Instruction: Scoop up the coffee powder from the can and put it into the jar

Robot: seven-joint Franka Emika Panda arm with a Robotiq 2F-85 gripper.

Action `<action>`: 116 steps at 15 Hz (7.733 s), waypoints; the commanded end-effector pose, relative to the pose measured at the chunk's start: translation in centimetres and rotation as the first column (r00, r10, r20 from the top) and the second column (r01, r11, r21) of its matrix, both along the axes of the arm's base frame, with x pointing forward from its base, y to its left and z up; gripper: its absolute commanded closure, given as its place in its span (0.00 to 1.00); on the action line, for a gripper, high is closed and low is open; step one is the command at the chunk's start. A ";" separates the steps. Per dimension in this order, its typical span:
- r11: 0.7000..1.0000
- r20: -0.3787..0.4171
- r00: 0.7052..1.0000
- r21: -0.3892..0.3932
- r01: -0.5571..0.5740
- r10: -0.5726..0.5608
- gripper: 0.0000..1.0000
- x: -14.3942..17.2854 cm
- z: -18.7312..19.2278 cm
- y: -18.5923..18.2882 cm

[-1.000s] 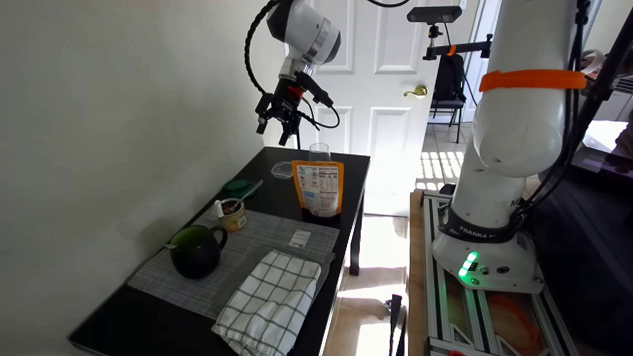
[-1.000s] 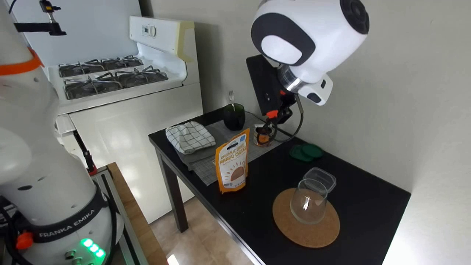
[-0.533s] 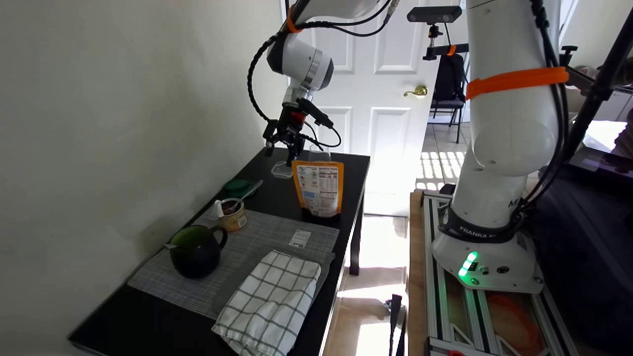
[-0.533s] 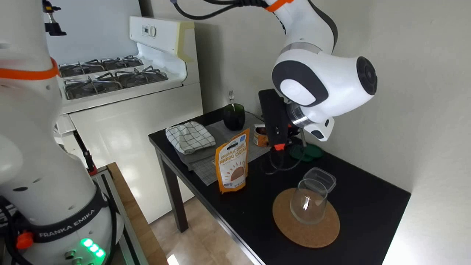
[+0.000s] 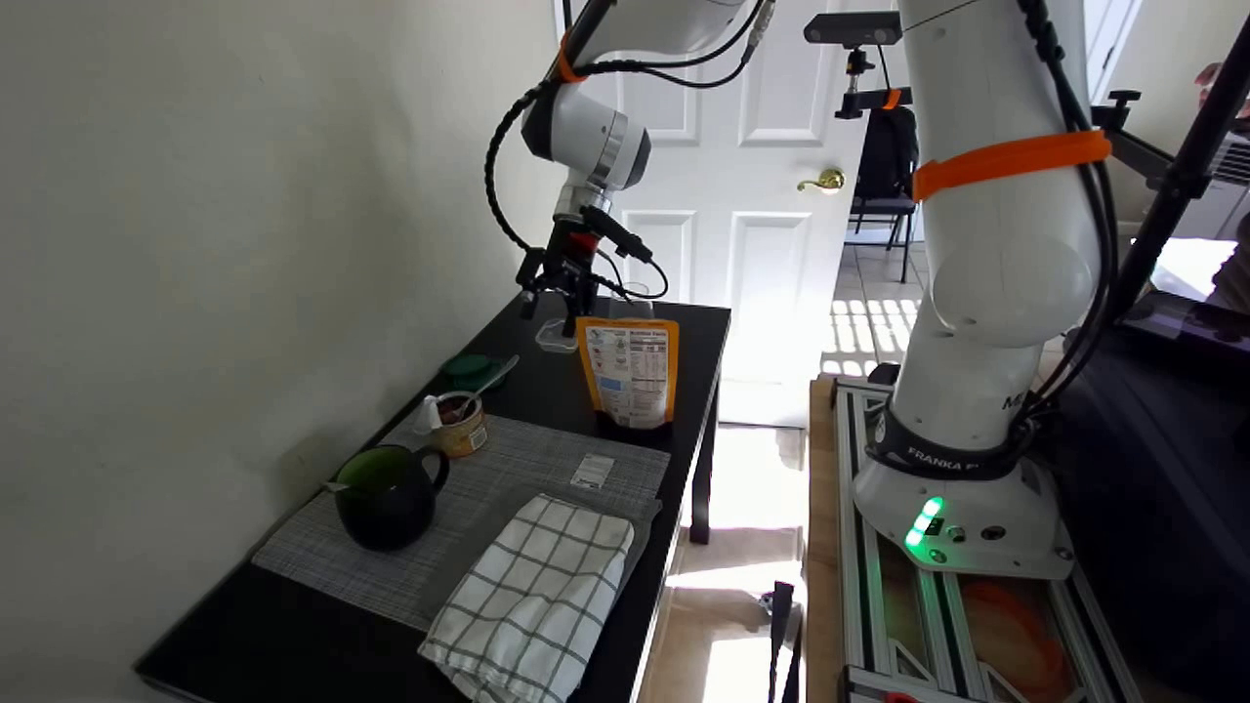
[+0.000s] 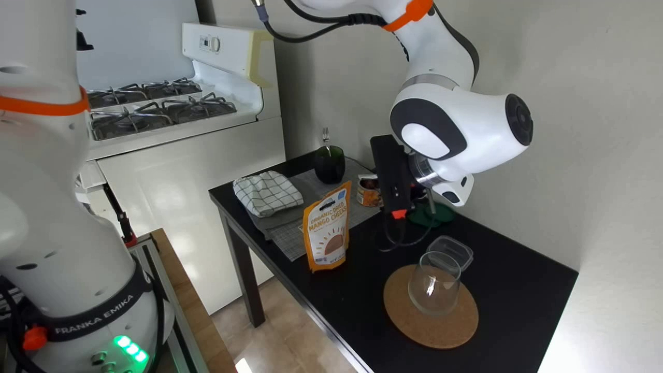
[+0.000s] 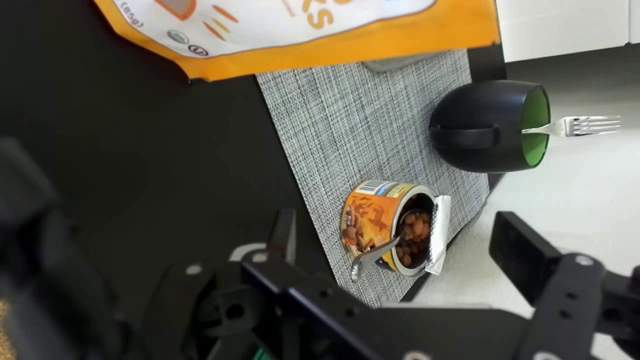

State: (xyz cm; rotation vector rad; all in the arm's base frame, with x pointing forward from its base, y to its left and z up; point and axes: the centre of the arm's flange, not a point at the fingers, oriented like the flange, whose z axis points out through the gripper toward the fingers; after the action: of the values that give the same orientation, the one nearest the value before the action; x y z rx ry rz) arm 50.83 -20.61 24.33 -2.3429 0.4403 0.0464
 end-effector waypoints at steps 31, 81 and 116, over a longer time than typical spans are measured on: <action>0.959 0.122 0.973 0.182 -0.216 0.196 0.98 6.2 -6.4 0.6; 0.881 0.333 0.921 0.348 -0.321 0.204 0.98 3.4 2.8 -3.2; 0.921 0.189 0.970 0.382 0.070 -0.152 0.98 -8.7 3.9 -20.8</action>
State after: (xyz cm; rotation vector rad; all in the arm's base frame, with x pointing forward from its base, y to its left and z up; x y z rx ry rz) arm 42.31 -39.24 29.00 -1.9321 0.3345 -0.1492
